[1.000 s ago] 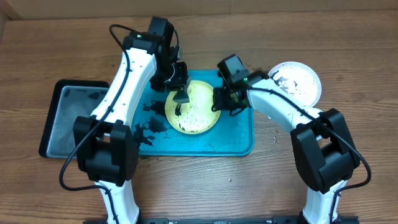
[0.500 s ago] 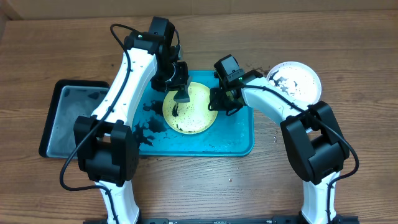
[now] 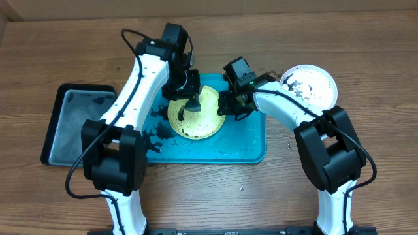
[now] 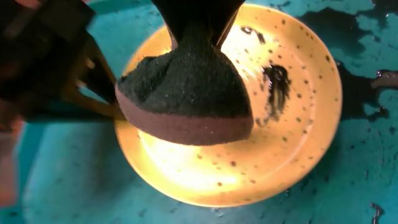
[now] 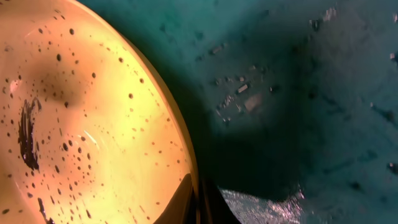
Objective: Clean dirty plates on tray and stack at the side
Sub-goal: 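Scrub the yellow plate with the sponge in the left gripper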
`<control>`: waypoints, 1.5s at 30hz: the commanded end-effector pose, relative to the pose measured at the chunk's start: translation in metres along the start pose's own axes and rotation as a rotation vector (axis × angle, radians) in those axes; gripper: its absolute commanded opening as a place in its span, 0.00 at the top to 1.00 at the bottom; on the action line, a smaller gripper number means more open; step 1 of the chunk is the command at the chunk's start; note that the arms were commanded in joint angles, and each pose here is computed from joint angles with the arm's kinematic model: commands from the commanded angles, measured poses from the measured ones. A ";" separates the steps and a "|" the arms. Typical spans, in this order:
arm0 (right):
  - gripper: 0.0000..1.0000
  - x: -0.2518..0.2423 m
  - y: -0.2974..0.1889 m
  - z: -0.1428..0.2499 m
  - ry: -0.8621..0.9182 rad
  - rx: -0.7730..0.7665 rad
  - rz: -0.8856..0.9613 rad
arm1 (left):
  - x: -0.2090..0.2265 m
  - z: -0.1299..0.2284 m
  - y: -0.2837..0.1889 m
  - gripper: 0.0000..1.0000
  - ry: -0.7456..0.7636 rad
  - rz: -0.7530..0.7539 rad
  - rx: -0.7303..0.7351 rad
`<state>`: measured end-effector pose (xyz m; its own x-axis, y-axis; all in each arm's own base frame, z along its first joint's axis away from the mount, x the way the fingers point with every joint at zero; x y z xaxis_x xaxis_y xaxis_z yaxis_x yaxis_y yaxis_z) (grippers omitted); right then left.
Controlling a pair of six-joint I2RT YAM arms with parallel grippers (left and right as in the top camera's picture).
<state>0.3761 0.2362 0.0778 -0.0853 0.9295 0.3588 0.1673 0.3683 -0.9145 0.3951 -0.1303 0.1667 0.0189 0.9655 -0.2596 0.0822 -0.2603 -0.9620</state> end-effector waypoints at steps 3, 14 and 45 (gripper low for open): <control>0.96 -0.001 0.000 0.001 0.021 0.023 0.010 | 0.009 0.009 0.035 0.96 -0.062 -0.014 0.013; 0.96 -0.002 0.000 0.002 0.063 0.025 0.013 | 0.018 0.023 0.070 0.96 -0.126 0.013 0.029; 0.96 -0.003 0.000 0.004 0.067 0.041 0.021 | 0.007 -0.003 0.050 0.96 -0.089 -0.024 -0.090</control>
<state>0.3675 0.2323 0.0749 -0.0193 0.9364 0.3504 0.1164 0.3502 -0.9294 0.4097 -0.1181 0.1250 -0.0941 0.9889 -0.1149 0.2270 -0.0911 -0.9696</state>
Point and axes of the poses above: each gripper's point midway between its finger pads, its own y axis out along the fingers, its own x axis along the line the jaws close on, z = x × y, the point moved 7 cm from there along -y, back along the fingers, and after that the axes turned 2 degrees about y, right-handed, at the moved point
